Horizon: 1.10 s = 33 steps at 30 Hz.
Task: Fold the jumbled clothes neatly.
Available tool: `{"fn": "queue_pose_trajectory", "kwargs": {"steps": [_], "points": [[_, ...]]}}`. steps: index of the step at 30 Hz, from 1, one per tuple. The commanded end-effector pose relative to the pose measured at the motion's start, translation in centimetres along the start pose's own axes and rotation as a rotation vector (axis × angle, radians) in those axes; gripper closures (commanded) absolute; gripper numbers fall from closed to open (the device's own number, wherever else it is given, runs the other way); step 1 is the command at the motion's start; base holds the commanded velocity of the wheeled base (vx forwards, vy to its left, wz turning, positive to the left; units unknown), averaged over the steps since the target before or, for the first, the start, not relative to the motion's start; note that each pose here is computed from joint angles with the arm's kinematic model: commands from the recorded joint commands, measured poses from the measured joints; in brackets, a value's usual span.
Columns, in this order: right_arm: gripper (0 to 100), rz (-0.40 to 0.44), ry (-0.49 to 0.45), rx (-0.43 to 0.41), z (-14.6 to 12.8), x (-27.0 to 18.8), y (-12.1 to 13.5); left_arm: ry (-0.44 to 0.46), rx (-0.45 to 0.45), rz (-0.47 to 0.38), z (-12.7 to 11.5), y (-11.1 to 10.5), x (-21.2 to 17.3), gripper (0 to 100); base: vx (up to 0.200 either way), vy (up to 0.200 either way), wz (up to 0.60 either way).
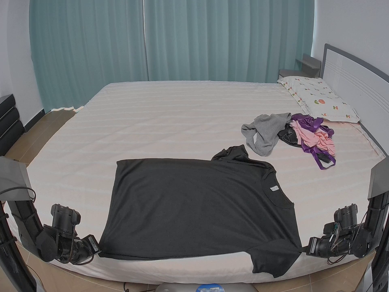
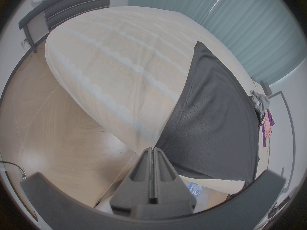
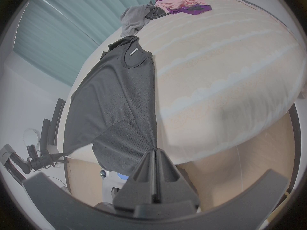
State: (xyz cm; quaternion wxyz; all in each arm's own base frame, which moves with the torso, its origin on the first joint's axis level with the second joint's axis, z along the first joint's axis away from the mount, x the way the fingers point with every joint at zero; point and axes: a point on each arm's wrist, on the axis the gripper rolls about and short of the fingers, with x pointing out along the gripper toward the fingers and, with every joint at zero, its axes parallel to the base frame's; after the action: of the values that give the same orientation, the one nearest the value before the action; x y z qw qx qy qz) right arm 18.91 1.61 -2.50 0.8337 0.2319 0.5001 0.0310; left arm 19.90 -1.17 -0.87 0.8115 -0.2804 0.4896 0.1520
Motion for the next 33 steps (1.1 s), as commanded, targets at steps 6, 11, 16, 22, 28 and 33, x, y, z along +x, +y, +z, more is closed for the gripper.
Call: {"fn": "queue_pose_trajectory", "kwargs": {"steps": [6,11,16,22,28,33], "points": [[100,0.005,-0.02,-0.041,-0.1,-1.5,0.3,-0.023,0.014,0.021,0.7,0.9,-0.2,100,0.0,0.0,0.0],[100,0.004,-0.009,-0.05,-0.2,-2.0,0.5,-0.037,0.018,0.02,1.0,1.2,-0.5,100,0.0,0.0,0.0],[100,-0.015,0.047,-0.095,-0.9,-2.3,0.4,-0.044,0.025,0.014,0.8,1.2,-1.1,100,0.0,0.0,0.0],[100,-0.015,0.077,-0.122,-1.2,-2.4,0.4,-0.023,0.079,0.031,0.3,1.7,-1.2,100,0.0,0.0,0.0],[100,-0.022,0.097,-0.133,-1.4,-2.3,0.2,-0.017,0.082,0.033,0.2,1.8,-1.2,100,0.0,0.0,0.0],[100,-0.028,0.102,-0.127,-1.4,-2.1,0.1,0.029,0.071,-0.059,0.3,1.4,-1.2,100,0.0,0.0,0.0]]}}
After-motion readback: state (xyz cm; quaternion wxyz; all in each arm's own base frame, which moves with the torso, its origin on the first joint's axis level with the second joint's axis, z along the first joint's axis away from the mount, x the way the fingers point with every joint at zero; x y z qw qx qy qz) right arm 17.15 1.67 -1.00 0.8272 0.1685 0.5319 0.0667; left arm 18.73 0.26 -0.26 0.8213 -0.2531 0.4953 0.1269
